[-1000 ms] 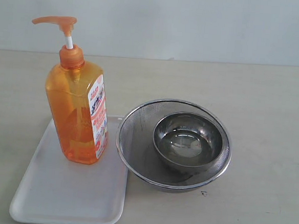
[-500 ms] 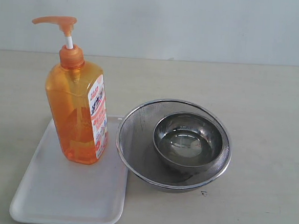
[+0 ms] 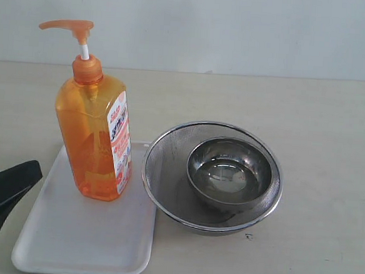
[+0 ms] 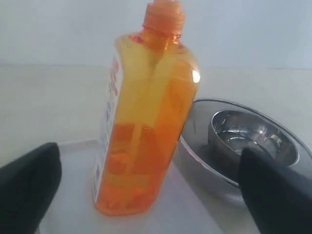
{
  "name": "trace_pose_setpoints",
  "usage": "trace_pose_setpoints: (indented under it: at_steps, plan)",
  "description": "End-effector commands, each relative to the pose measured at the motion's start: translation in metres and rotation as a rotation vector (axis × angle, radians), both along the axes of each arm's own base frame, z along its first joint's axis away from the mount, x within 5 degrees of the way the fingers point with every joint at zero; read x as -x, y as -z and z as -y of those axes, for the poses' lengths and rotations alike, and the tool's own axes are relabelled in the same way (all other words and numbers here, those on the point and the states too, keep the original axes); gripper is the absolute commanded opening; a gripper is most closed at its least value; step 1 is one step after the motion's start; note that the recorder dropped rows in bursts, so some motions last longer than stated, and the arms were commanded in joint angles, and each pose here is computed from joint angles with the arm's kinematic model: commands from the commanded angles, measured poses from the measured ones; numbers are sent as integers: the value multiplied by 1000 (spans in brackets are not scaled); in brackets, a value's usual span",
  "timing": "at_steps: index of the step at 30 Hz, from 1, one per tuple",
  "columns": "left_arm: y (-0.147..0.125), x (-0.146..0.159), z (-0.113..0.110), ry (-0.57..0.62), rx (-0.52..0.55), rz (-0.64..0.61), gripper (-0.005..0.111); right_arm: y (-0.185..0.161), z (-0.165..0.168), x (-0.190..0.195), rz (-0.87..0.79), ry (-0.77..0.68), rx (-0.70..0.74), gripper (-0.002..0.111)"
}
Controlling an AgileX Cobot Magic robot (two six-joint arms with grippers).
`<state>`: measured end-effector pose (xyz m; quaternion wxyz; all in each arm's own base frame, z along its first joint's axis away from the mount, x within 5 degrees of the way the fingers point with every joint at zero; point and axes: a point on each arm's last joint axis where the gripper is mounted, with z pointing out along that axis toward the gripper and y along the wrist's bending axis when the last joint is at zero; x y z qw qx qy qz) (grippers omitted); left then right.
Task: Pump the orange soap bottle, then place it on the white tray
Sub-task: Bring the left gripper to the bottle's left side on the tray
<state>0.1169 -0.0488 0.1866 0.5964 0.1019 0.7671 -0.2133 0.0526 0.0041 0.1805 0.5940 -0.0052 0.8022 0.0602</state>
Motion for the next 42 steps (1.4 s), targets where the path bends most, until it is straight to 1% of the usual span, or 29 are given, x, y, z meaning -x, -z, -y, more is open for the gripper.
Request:
trace_pose_setpoints:
  at_steps: [1,3,8,11,13,18,30,31,33,34,36,42]
  plan:
    - [6,-10,4,9,33,-5,88,1,0,0,7,1,6,0]
    - [6,-18,8,28,46,-3,88,1,0,0,7,1,6,0]
    - [13,-37,13,44,42,-49,88,1,0,0,7,1,6,0]
    - [12,-47,17,64,49,-36,88,1,0,0,7,1,6,0]
    - [12,-50,19,73,50,-36,88,1,0,0,7,1,6,0]
    - [11,-59,24,113,15,-22,88,1,0,0,7,1,6,0]
    - [23,-82,33,155,0,-71,89,1,0,0,7,1,6,0]
    - [24,-84,33,156,1,-74,90,1,0,0,7,1,6,0]
    - [25,-87,34,142,49,-104,95,1,0,0,7,1,6,0]
    - [25,-87,35,151,53,-100,96,1,0,0,7,1,6,0]
    - [23,-88,36,166,53,-75,97,1,0,0,7,1,6,0]
    - [20,-92,38,178,52,-54,97,1,0,0,7,1,6,0]
